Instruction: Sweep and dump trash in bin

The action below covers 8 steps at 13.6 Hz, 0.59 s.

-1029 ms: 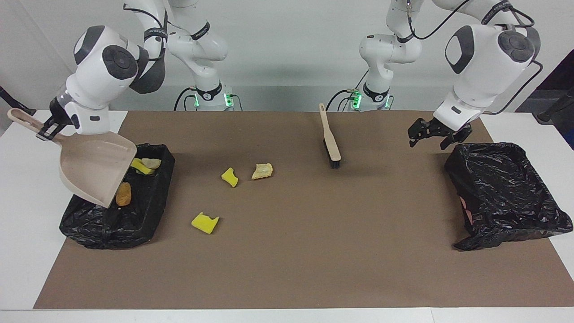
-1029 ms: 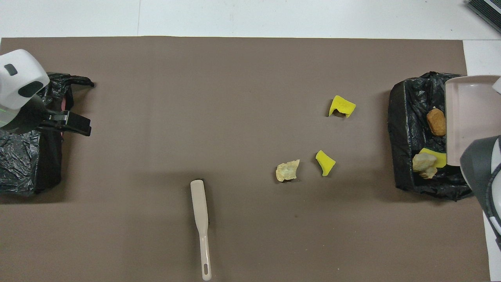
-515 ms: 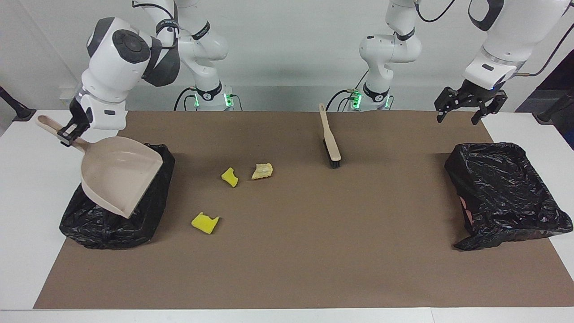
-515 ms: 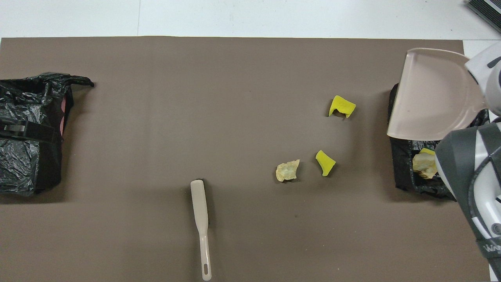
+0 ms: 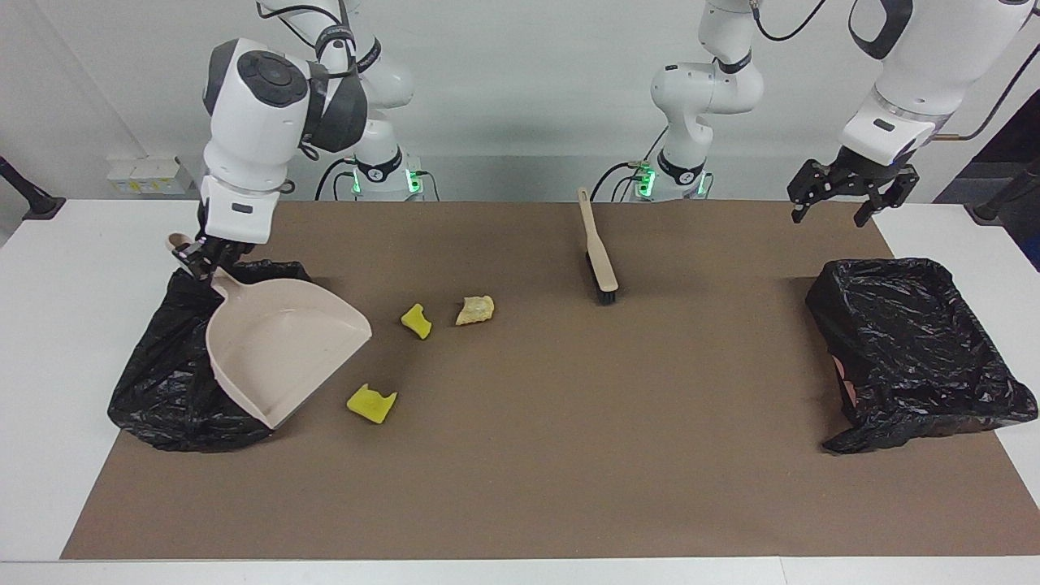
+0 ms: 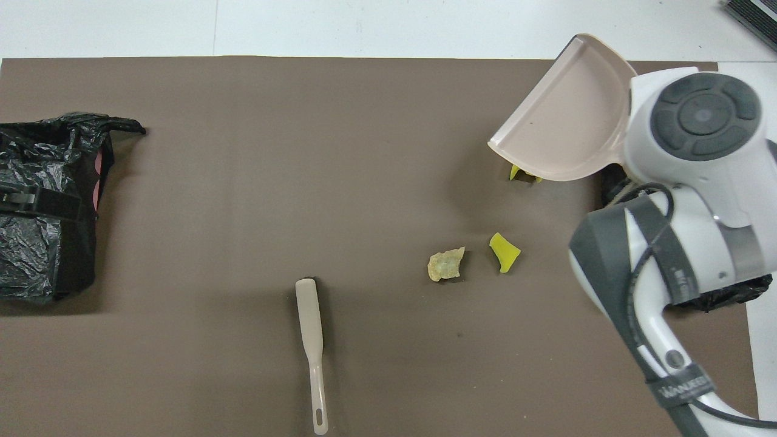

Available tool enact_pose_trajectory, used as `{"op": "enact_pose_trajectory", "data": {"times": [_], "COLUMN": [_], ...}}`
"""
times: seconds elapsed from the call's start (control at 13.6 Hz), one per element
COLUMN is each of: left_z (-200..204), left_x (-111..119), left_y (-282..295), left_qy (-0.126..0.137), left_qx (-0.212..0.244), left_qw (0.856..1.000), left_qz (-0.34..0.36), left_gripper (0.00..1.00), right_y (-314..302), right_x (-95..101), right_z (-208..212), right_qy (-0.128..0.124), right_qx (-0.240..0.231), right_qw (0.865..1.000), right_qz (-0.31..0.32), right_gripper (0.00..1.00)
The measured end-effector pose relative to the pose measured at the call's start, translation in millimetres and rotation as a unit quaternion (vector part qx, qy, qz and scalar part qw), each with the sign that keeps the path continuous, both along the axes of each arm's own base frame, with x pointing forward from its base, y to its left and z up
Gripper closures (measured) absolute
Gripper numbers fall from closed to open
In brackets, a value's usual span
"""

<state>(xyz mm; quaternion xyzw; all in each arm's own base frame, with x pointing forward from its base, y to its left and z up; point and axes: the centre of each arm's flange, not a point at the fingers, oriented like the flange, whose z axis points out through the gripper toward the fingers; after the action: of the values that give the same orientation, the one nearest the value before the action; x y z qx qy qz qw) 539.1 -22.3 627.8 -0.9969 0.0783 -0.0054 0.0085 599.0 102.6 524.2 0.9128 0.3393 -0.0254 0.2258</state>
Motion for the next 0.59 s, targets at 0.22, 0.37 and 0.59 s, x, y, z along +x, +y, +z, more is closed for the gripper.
{"op": "enact_pose_trajectory", "data": {"times": [0.22, 0.37, 0.59], "left_z": [0.0, 0.0, 0.0], "left_x": [0.0, 0.0, 0.0], "left_y": [-0.3, -0.3, -0.1], "left_qy": [0.000, 0.000, 0.000], "left_qx": [0.000, 0.000, 0.000], "left_qw": [1.000, 1.000, 1.000], "left_qz": [0.000, 0.000, 0.000], "left_gripper": [0.00, 0.00, 0.00], "right_y": [71.7, 102.3, 157.2], "right_x": [-2.3, -0.7, 3.3], "right_z": [-17.8, -22.4, -31.0], "right_qy": [-0.001, -0.006, -0.027], "right_qx": [0.058, 0.105, 0.140], "right_qw": [0.992, 0.976, 0.951], "right_qz": [-0.114, -0.191, -0.276], "right_gripper": [0.69, 0.69, 0.69]}}
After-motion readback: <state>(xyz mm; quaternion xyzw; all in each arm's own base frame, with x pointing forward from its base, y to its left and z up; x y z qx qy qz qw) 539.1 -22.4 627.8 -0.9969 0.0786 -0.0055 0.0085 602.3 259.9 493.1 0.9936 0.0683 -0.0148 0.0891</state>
